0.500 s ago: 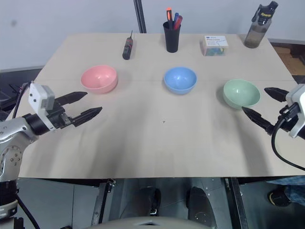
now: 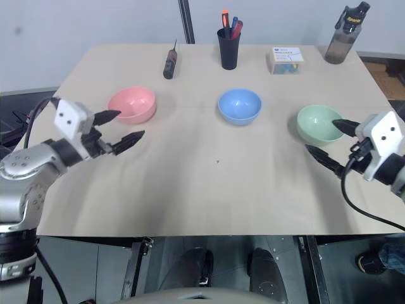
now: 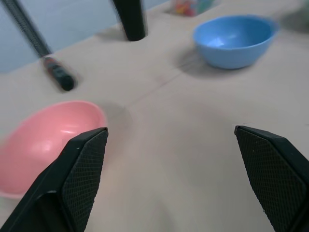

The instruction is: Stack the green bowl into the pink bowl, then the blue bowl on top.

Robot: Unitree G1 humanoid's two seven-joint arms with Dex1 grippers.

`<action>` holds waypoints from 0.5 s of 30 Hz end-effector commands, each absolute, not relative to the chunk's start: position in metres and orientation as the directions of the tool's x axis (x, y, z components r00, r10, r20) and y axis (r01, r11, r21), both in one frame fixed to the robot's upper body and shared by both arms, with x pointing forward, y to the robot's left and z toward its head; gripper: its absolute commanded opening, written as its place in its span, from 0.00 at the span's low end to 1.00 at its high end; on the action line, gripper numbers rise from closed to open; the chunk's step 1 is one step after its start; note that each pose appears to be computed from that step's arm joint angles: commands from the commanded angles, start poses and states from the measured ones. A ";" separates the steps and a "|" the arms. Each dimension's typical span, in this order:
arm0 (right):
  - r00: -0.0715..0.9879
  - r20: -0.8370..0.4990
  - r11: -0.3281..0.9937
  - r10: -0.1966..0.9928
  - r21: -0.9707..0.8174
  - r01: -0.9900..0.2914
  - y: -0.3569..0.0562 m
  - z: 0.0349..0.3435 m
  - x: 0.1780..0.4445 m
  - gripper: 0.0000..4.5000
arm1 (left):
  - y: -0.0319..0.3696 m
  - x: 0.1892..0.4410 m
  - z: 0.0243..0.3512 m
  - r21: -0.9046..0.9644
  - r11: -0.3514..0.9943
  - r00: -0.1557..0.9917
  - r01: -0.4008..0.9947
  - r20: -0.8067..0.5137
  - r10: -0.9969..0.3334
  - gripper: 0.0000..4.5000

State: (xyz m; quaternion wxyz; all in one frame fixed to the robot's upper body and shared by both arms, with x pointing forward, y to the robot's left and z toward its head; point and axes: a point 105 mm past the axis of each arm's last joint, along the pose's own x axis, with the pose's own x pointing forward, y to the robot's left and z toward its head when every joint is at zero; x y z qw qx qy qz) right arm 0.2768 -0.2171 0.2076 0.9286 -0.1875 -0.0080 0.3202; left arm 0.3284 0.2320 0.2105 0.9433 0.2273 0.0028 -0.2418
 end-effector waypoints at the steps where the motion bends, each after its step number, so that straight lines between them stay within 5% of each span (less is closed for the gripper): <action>1: 0.712 -0.062 0.632 0.700 -0.411 -0.657 -0.176 0.215 0.282 1.00 | 0.242 0.353 0.218 0.569 0.748 0.939 0.342 -0.179 -0.294 0.99; 9: 0.553 0.005 0.497 0.833 -0.444 -0.745 -0.103 0.216 0.296 1.00 | 0.233 0.402 0.207 0.635 0.691 0.933 0.344 -0.317 -0.174 0.99; 15: 0.532 0.026 0.484 0.846 -0.457 -0.746 -0.094 0.220 0.298 1.00 | 0.232 0.421 0.189 0.646 0.657 0.903 0.390 -0.408 -0.135 0.94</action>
